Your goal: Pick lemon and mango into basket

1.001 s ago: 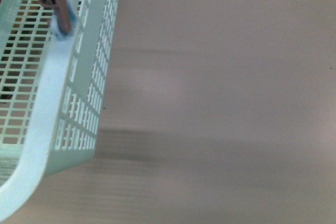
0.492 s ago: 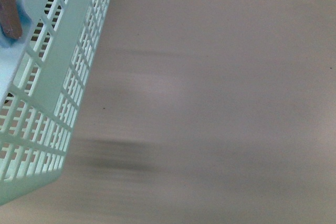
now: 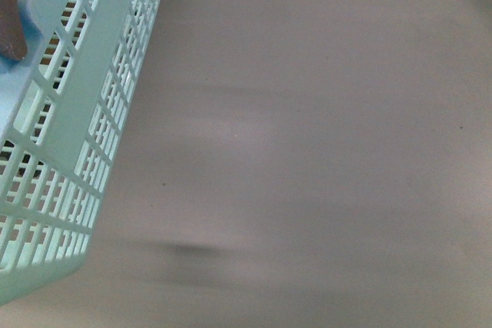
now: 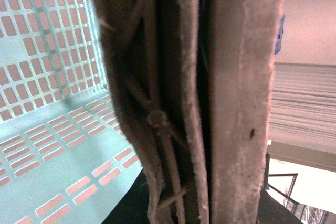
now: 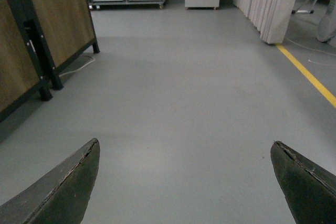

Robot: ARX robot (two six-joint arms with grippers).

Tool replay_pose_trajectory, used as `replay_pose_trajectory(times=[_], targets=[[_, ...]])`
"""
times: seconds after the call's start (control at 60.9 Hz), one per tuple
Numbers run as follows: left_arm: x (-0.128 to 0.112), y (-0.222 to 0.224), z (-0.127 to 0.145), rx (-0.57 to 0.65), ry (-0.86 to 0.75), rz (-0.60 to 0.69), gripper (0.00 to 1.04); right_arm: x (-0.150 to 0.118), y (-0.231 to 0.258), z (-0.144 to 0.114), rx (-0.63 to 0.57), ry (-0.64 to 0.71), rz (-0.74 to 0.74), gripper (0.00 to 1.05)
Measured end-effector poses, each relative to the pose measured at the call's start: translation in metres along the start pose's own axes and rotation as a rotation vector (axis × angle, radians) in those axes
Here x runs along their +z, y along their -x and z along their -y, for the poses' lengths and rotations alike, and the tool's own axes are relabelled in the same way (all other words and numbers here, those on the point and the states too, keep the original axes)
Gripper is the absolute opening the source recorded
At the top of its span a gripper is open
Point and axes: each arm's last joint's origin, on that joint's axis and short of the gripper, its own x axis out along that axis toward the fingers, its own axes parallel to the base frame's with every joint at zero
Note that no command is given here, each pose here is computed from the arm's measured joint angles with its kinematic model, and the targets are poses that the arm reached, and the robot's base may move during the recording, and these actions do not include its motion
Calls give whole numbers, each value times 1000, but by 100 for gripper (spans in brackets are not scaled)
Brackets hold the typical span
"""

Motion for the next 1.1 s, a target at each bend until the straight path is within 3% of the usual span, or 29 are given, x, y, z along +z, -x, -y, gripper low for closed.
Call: replay_pose_trajectory(times=[1.1], targets=[[0,0,0,-1,0,0,18,0,0,0,1,0,0,96]])
